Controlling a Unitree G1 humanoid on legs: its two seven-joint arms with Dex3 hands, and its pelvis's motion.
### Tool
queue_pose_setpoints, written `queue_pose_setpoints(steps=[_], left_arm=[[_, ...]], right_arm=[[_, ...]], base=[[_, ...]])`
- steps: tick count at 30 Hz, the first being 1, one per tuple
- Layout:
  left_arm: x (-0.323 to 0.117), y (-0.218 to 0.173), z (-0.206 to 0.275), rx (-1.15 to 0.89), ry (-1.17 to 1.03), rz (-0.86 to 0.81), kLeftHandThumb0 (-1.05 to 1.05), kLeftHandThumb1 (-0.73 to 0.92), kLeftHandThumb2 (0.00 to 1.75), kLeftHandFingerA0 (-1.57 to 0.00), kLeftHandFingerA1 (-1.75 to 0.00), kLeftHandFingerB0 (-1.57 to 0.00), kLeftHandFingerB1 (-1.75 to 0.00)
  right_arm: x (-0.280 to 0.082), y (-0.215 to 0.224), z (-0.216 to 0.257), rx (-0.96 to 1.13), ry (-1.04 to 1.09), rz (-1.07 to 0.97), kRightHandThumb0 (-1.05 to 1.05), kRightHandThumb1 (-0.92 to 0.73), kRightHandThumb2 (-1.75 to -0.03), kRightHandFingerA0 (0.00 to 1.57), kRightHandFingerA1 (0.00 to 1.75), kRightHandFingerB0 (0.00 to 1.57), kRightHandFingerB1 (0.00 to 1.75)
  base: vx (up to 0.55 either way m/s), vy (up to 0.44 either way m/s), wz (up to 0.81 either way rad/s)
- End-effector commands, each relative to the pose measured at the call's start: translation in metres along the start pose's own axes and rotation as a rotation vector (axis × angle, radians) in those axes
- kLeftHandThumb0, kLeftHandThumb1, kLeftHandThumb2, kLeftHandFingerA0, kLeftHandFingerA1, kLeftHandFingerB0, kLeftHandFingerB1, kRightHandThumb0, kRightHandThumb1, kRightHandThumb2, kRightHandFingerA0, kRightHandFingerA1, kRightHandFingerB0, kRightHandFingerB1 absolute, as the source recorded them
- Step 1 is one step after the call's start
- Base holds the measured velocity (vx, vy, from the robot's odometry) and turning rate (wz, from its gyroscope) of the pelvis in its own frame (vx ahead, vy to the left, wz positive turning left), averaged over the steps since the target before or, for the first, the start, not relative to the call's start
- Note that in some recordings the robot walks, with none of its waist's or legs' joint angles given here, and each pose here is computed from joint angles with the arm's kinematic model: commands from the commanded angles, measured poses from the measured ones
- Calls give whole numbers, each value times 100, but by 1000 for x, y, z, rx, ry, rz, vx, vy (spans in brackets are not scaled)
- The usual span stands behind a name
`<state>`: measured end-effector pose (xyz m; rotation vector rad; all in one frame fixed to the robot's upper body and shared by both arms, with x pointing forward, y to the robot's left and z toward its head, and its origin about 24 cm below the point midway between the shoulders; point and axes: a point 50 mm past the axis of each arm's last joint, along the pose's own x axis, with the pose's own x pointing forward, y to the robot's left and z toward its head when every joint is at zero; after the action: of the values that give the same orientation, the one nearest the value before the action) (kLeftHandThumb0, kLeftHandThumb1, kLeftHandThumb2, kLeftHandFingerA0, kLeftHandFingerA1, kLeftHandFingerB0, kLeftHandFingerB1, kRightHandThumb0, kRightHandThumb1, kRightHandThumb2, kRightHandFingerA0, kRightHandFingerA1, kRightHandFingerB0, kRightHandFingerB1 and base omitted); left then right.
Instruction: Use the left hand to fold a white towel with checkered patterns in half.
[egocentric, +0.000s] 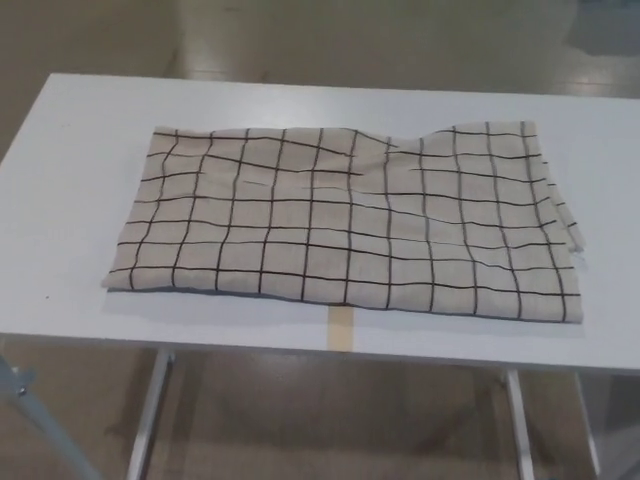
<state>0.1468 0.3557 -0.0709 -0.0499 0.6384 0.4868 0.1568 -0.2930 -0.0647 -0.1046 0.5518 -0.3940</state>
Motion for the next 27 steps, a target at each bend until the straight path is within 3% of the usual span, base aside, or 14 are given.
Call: queue_pose_setpoints(steps=[1, 3, 4, 13, 16, 17, 18, 19, 20, 27], left_arm=[[-1, 11, 16, -241, -113, -89, -8, 33, 80, -23, -53, -3, -43], [-1, 11, 16, -235, -114, -90, -8, 33, 80, -22, -53, -3, -43], [-1, 11, 16, -232, -117, -93, -9, 49, 54, -33, -37, -12, -28], [-3, 10, 17, -168, -150, -87, -11, 47, 54, -29, -36, -10, -27], [-9, 2, 25, -41, -249, -94, -22, 42, 55, -11, -32, -5, -22], [-12, 0, 27, 11, -287, -97, -22, 42, 55, -11, -32, -5, -22], [-19, -4, 35, 143, -391, -92, -33, 42, 55, -1, -24, 0, -20], [-30, -12, 51, 263, -561, -97, -58, 36, 67, 0, -6, 0, -1], [-37, -17, 60, 314, -656, -95, -63, 39, 71, 0, -10, 0, -1], [-76, -42, 119, 576, -1048, -121, -71, 42, 79, 0, -6, 0, 0]], right_arm=[[-1, -14, 22, 221, -107, -54, -21, -54, -56, 39, 60, 55, 64], [-2, -14, 22, 220, -107, -54, -21, -54, -56, 39, 60, 55, 64], [-2, -14, 23, 223, -109, -55, -21, -54, -56, 39, 60, 55, 64], [-5, -15, 24, 211, -112, -46, -21, -54, -56, 40, 60, 55, 64], [-7, -15, 25, 205, -117, -43, -21, -54, -56, 39, 60, 54, 63], [-7, -15, 24, 207, -117, -41, -21, -54, -56, 39, 60, 54, 63], [-8, -14, 25, 213, -122, -35, -21, -54, -56, 39, 60, 55, 63], [-10, -11, 25, 217, -128, -27, -21, -54, -56, 40, 60, 55, 62], [-11, -9, 25, 220, -129, -21, -21, -54, -56, 40, 60, 56, 62], [-32, 16, 23, 184, -147, 44, -21, -53, -56, 43, 56, 56, 58]], base=[[0, 0, 0], [0, 0, 0], [0, 0, 0], [0, 0, 0], [0, 0, 0], [0, 0, 0], [0, 0, 0], [0, 0, 0], [0, 0, 0], [0, 0, 0]])
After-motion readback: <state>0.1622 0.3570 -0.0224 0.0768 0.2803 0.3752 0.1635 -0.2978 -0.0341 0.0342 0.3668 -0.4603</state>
